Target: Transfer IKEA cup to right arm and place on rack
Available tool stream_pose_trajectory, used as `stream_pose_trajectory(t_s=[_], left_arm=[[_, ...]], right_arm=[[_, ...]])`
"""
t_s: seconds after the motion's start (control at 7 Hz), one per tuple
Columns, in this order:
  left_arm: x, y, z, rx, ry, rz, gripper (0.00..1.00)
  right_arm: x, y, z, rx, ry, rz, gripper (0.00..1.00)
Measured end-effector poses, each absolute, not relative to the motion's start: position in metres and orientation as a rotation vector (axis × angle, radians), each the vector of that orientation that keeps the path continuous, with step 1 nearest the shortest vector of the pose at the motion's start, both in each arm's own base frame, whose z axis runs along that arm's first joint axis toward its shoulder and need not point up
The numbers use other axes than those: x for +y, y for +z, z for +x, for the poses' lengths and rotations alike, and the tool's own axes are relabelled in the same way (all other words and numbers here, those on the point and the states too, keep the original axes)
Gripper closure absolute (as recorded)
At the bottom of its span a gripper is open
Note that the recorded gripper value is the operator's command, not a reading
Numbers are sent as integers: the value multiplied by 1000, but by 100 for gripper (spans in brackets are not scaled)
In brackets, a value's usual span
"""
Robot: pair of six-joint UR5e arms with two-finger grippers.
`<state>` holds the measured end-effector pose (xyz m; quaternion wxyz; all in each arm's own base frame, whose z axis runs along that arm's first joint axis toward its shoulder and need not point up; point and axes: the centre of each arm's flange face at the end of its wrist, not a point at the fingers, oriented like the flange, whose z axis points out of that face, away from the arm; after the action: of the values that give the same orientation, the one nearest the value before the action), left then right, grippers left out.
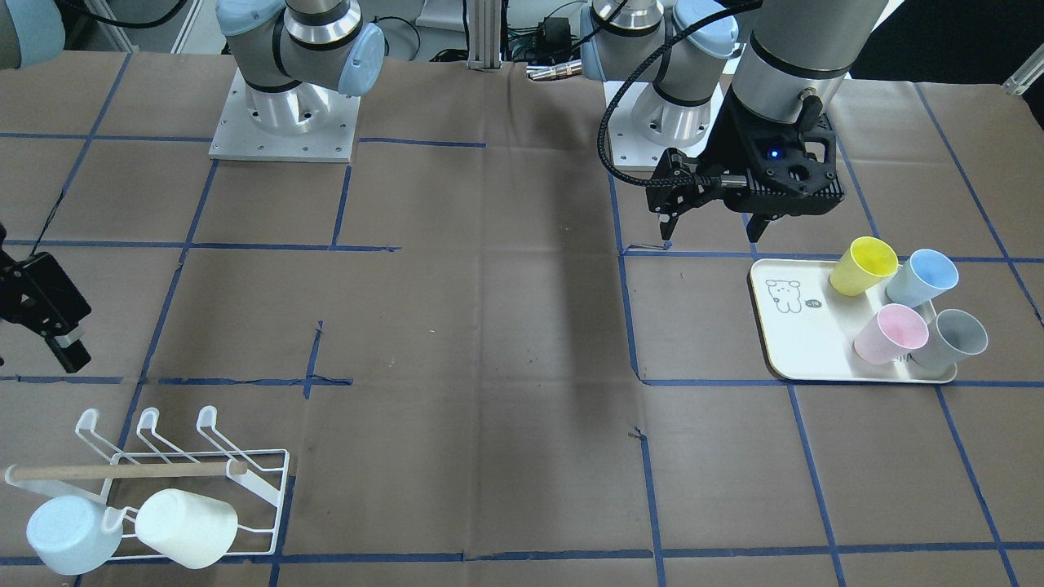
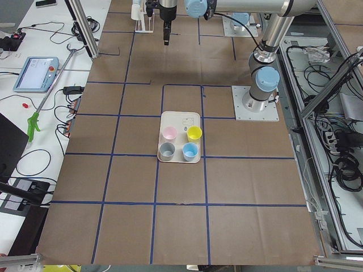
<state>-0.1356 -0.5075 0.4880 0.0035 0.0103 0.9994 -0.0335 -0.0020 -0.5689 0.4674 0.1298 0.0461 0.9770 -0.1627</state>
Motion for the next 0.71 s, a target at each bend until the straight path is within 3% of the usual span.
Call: stream_pose_trajectory(t_s=[0.43,0.71], left_arm=[[-507,487,-136,3133,-102,34,1],[-507,487,-136,3133,-102,36,0]], right_arm=[[-530,462,71,2915,-94,0,0],[-506,459,134,3071,12,-196,0]])
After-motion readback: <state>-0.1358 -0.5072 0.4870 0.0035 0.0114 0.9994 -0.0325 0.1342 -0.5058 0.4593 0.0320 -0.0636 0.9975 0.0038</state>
